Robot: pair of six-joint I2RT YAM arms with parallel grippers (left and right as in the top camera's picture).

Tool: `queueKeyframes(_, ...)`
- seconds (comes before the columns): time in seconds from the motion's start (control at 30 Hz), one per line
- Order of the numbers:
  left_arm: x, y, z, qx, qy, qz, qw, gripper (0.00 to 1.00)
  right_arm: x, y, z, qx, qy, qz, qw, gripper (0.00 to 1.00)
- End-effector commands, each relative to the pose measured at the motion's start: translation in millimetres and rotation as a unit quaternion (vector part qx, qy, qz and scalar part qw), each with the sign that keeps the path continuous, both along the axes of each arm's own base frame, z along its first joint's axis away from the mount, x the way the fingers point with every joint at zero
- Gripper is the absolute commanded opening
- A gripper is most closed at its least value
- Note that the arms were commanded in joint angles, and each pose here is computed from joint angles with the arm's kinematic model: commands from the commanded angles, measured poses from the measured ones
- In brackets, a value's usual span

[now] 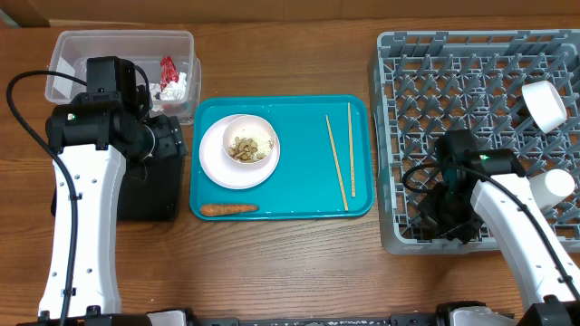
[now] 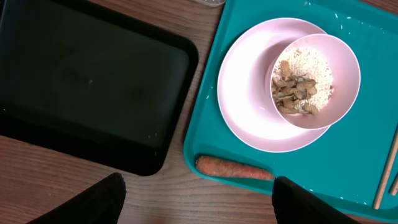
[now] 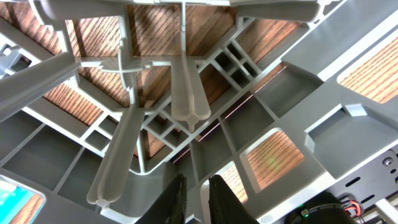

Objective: Sort waste into correct bins and load items into the dishwasher
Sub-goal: 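Reach the right gripper to the teal tray and grasp a wooden chopstick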

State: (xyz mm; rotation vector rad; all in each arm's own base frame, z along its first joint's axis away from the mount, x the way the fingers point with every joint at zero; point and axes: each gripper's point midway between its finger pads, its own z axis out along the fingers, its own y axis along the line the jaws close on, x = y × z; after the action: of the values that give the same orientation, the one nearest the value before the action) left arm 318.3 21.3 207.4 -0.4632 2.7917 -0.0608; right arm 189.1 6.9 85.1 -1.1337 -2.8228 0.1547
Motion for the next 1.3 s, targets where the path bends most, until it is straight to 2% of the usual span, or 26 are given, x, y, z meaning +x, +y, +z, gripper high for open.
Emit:
queueKeyframes(0.0, 0.1, -0.2, -3.1, -0.004, 0.005, 0.005, 1.0, 0.78, 1.8, -3.2, -0.1, -0.007, -0.005, 0.007, 1.0, 0.16)
queueKeyframes(0.17, -0.2, -0.2, -3.2, -0.004, 0.006, 0.005, 1.0, 0.78, 35.1, -0.8, 28.0, -0.001, -0.08, 0.035, 0.996, 0.17)
queueKeyframes(0.27, -0.2, -0.4, -3.2, -0.005, 0.006, 0.005, 1.0, 0.78, 68.5, 12.3, 67.2, 0.026, -0.157, 0.106, 0.982, 0.23)
queueKeyframes(0.33, -0.2, -0.4, -3.2, -0.005, 0.006, 0.005, 1.0, 0.78, 92.6, 39.7, 99.3, 0.081, -0.221, 0.196, 0.952, 0.32)
queueKeyframes(0.4, -0.2, -0.4, -3.2, -0.005, 0.006, 0.005, 1.0, 0.78, 109.2, 70.2, 127.8, 0.134, -0.28, 0.281, 0.908, 0.51)
queueKeyframes(0.43, -0.2, -0.4, -3.2, -0.005, 0.006, 0.005, 1.0, 0.78, 117.9, 87.2, 142.3, 0.155, -0.314, 0.319, 0.88, 0.55)
queueKeyframes(0.5, -0.3, -0.4, -3.2, -0.005, 0.006, 0.005, 1.0, 0.78, 125.9, 95.5, 146.5, 0.15, -0.333, 0.335, 0.869, 0.56)
queueKeyframes(0.7, -0.2, -0.4, -3.2, -0.005, 0.006, 0.005, 1.0, 0.79, 138.8, 126.2, 120.3, 0.133, -0.31, 0.385, 0.859, 0.57)
queueKeyframes(0.93, -0.2, -0.3, -3.2, -0.005, 0.006, 0.005, 1.0, 0.79, 163.9, 155.3, 38.4, 0.046, -0.226, 0.44, 0.868, 0.57)
queueKeyframes(1.17, -0.3, -0.3, -3.2, -0.004, 0.006, 0.005, 1.0, 0.79, 176.3, 174.0, -25.9, 0.047, -0.181, 0.447, 0.875, 0.55)
queueKeyframes(1.27, -0.1, -0.3, -3.1, -0.004, 0.006, 0.005, 1.0, 0.79, 179.5, 176.1, -46.3, 0.048, -0.169, 0.448, 0.877, 0.5)
